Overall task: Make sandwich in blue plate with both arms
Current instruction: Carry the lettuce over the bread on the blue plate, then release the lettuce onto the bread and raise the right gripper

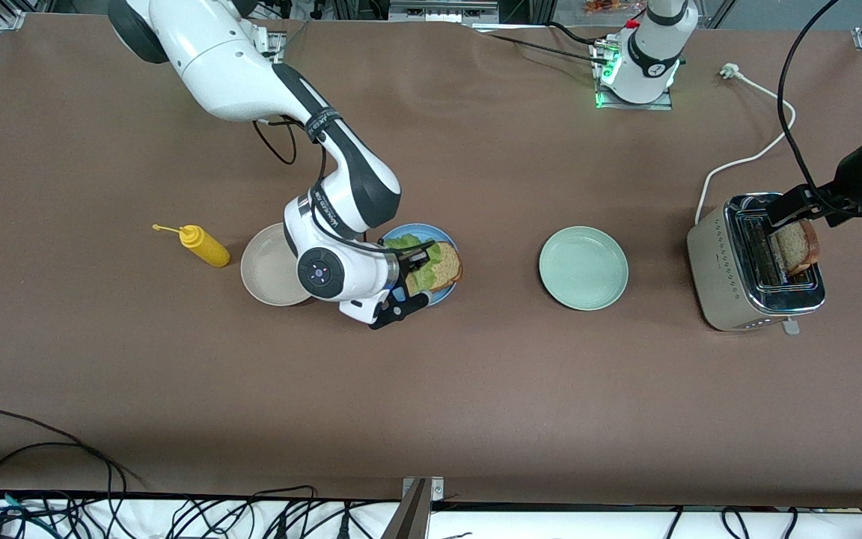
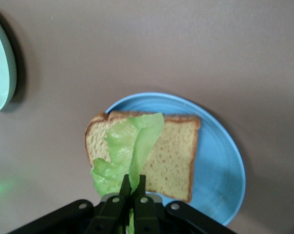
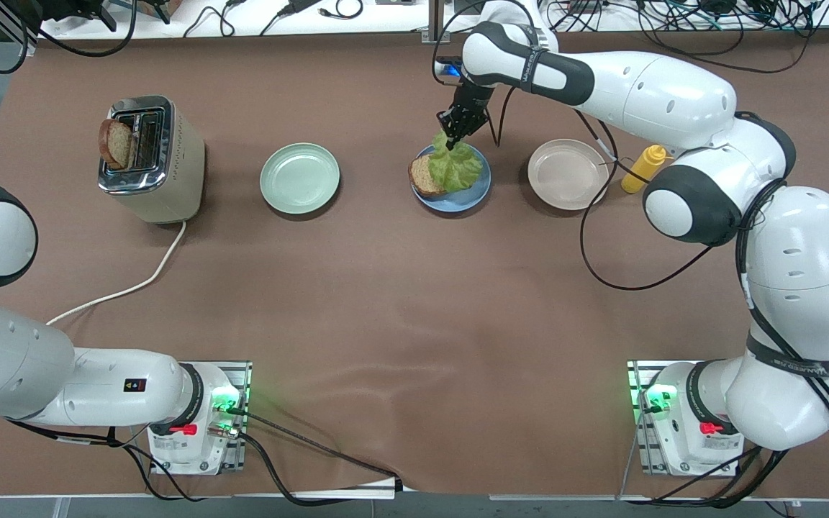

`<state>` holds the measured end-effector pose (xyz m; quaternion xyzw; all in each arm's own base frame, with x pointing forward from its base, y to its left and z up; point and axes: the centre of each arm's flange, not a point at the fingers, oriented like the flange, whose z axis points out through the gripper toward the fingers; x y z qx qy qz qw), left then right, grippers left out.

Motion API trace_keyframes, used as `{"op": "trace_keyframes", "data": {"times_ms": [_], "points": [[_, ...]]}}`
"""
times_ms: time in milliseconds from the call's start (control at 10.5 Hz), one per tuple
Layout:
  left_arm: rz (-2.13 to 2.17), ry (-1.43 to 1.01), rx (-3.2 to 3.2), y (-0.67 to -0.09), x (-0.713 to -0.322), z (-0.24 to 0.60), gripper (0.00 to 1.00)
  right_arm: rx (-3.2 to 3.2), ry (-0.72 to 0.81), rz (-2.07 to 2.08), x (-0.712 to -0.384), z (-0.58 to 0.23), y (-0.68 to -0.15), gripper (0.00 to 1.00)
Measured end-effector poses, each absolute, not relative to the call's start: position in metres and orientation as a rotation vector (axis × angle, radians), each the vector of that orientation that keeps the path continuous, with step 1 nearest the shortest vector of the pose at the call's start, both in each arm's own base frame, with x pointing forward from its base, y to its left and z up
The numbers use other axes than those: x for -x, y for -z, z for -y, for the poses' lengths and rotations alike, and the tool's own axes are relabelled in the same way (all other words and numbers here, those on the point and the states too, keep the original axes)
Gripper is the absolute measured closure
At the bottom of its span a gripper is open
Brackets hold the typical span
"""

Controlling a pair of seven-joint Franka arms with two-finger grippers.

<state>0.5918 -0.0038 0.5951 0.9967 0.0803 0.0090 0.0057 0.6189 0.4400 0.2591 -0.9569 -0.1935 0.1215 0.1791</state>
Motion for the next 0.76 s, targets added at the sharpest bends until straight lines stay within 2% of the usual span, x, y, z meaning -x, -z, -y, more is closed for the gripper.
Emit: {"op": "trace_keyframes", "data": {"times_ms": [95,381,667,763], "points": [[-0.251,-0.028,-3.120,-0.595,-0.592,0.004,0.00,2.705,-0.306,0.538,-0.621,-0.442,-0.255,0.92],[-0.251,-0.028,-3.120,-0.595,-0.592,0.004,0.00,2.719,-0.113,0.642,-0.629,-0.453,-0.253,0.53],[-0.251,-0.028,-3.120,-0.595,-0.592,0.004,0.00,2.725,-0.044,0.793,-0.630,-0.454,-0.255,0.11],[-0.251,-0.028,-3.120,-0.595,-0.592,0.004,0.00,2.726,-0.031,0.808,-0.635,-0.449,-0.258,0.00]]}}
